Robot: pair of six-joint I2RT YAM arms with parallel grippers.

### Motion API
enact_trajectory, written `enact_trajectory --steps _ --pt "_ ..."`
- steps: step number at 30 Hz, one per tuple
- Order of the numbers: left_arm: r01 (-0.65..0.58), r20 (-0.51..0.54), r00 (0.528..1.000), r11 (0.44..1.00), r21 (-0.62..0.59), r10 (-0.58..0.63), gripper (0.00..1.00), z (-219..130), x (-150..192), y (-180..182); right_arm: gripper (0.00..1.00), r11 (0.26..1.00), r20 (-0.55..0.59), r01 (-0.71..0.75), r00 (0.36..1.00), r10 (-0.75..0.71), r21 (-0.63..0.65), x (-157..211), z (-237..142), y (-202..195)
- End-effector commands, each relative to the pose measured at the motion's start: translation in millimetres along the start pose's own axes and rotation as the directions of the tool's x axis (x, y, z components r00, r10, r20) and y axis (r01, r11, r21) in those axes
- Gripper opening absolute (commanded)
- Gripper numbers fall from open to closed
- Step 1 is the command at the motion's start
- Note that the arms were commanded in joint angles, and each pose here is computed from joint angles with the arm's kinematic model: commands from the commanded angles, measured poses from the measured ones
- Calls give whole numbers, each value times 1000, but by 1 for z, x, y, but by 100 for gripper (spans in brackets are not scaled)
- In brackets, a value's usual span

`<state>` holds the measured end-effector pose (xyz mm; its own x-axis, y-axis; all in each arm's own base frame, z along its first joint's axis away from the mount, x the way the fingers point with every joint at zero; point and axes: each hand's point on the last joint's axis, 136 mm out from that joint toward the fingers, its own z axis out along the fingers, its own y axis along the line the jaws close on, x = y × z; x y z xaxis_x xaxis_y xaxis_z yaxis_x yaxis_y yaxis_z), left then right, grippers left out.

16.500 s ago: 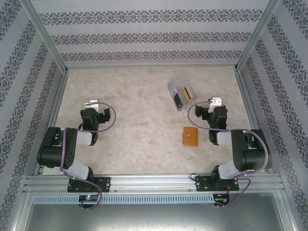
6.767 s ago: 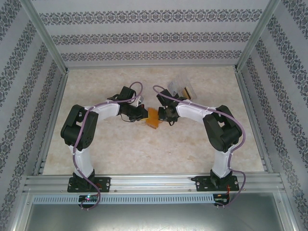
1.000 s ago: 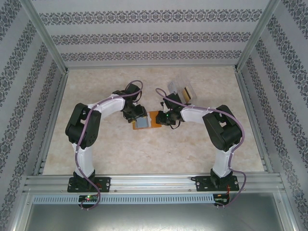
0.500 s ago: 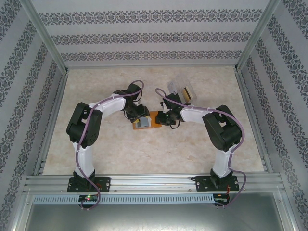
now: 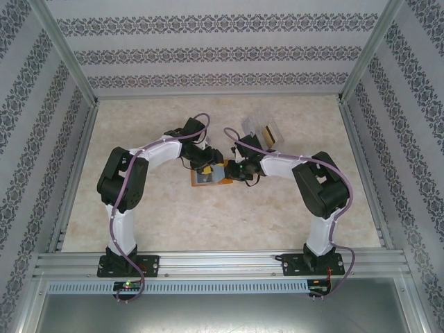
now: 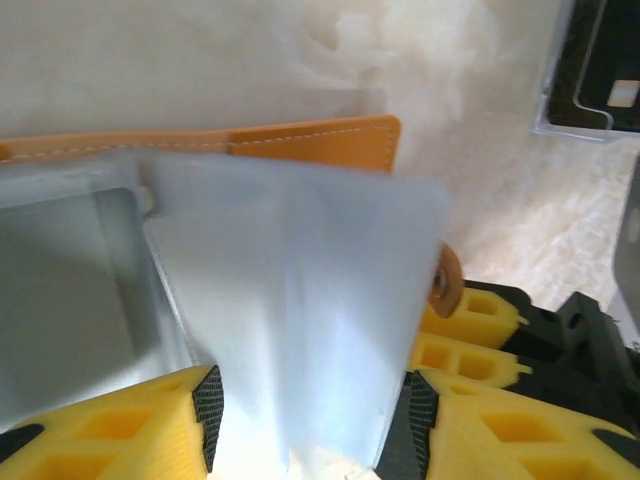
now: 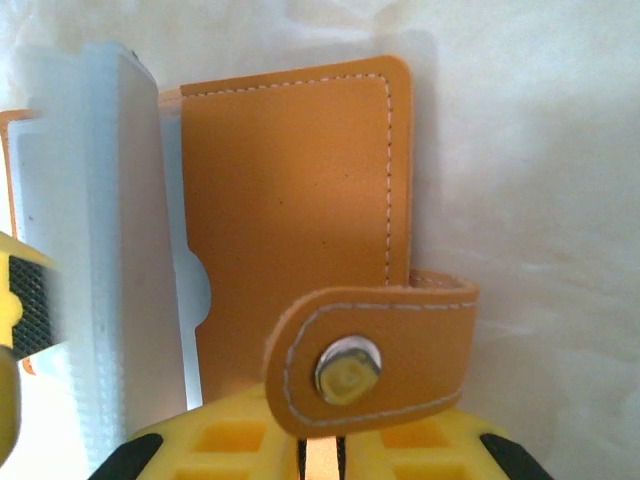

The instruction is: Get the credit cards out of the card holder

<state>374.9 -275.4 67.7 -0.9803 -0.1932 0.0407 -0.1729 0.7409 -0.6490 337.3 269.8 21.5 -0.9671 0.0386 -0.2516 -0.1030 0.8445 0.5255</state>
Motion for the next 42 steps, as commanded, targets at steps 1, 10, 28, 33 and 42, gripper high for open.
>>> enact_trajectory --steps 1,10,28,33,42 --pt "-25 11 1000 997 79 24 52 1 -7 -21 19 1000 21 2 1000 -2 4 5 -6 -3" --pt "-17 20 1000 987 160 14 51 9 -14 -34 19 999 186 13 983 -4 -48 -11 -40 0" --pt "-74 99 993 988 135 61 42 -17 -18 -47 17 987 122 71 991 -54 -142 -1 -27 25" --pt "-33 176 984 999 -13 35 47 -41 -24 -13 17 994 60 20 998 -14 -109 4 -13 16" --pt "52 166 986 972 -230 -14 70 -50 -8 50 17 998 11 -42 999 43 -46 8 -3 -4"
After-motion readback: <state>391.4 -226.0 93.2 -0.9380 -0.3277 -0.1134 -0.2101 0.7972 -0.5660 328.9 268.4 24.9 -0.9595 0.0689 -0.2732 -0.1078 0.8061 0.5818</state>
